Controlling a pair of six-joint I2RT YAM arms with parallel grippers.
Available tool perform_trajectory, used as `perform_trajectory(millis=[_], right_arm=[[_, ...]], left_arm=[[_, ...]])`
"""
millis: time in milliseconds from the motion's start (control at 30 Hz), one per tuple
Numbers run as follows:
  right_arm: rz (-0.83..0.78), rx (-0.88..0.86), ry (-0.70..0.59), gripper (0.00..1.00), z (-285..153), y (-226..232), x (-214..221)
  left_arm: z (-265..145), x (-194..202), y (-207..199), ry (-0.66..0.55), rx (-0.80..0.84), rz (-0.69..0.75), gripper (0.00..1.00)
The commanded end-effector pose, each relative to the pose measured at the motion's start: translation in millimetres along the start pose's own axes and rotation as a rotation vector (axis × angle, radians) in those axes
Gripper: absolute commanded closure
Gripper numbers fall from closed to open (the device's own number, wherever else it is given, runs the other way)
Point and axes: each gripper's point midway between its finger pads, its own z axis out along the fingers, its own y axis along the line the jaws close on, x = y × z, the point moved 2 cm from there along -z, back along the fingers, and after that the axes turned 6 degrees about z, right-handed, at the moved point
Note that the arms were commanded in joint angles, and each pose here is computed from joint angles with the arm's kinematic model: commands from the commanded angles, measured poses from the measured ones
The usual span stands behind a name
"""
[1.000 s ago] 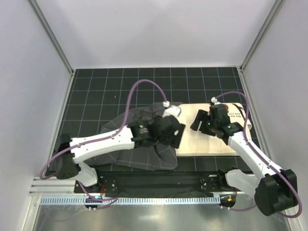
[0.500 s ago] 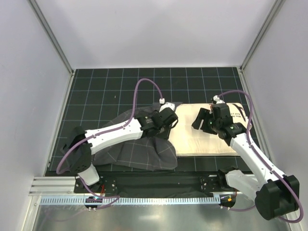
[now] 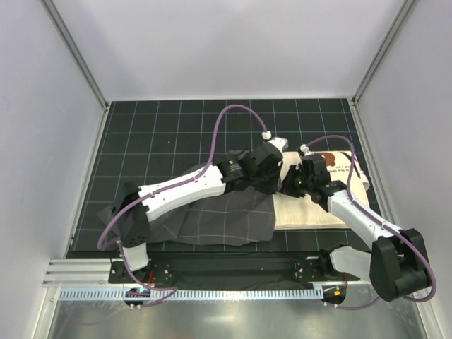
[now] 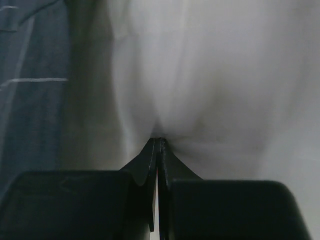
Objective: Put the pillow into the pillowcase
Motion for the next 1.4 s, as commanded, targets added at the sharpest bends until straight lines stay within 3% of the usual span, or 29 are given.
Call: perform_trajectory(millis=[0, 100, 133, 267, 300, 367, 400, 600, 733, 867, 1000, 1233, 1267, 1367], right_arm=[[-0.018, -0.124, -0.020, 0.96, -11, 28, -4], [-0.047, -0.025, -0.091, 0.91, -35, 21, -19], [-0.056, 0.043, -0.165, 0.79, -46, 16, -36], [-0.022, 0.225, -0.251, 0.41, -87, -20, -59], [0.003, 0.220, -0.272, 0.20, -92, -22, -65], [0.087, 0.260, -0.337, 0.03, -105, -38, -77], [0.132, 0.302, -0.369, 0.00, -110, -48, -83], [0.342, 0.562, -0.551, 0.00, -151, -107, -117], [0.508, 0.622, -0.632, 0.00, -170, -144, -133], [0.637, 0.597, -0.645, 0.00, -160, -175, -137], [0.710, 0.580, -0.577, 0.00, -133, -193, -133], [0.641, 0.530, -0.503, 0.00, -83, -194, -109], [0.622, 0.475, -0.469, 0.03, -76, -183, -107], [0.521, 0.390, -0.427, 0.27, -61, -150, -99]], left_arm=[[16, 2, -58, 0.042, 0.277, -0.033, 1.00], [44, 8, -41, 0.071, 0.269, -0.094, 1.00], [49, 9, -33, 0.073, 0.248, -0.101, 1.00], [57, 16, 2, 0.048, 0.117, -0.094, 1.00], [53, 15, 8, 0.038, 0.099, -0.095, 1.00], [52, 16, 17, 0.036, 0.058, -0.089, 1.00], [49, 16, 22, 0.025, 0.029, -0.082, 1.00], [48, 24, 40, 0.033, -0.039, -0.070, 1.00], [51, 27, 39, 0.046, -0.028, -0.072, 1.00], [48, 24, 38, 0.040, -0.023, -0.056, 1.00], [40, 19, 40, 0.030, -0.033, -0.036, 1.00], [34, 16, 46, 0.024, -0.045, -0.033, 1.00], [35, 17, 48, 0.029, -0.046, -0.036, 1.00], [37, 14, 57, 0.044, -0.031, -0.064, 1.00]])
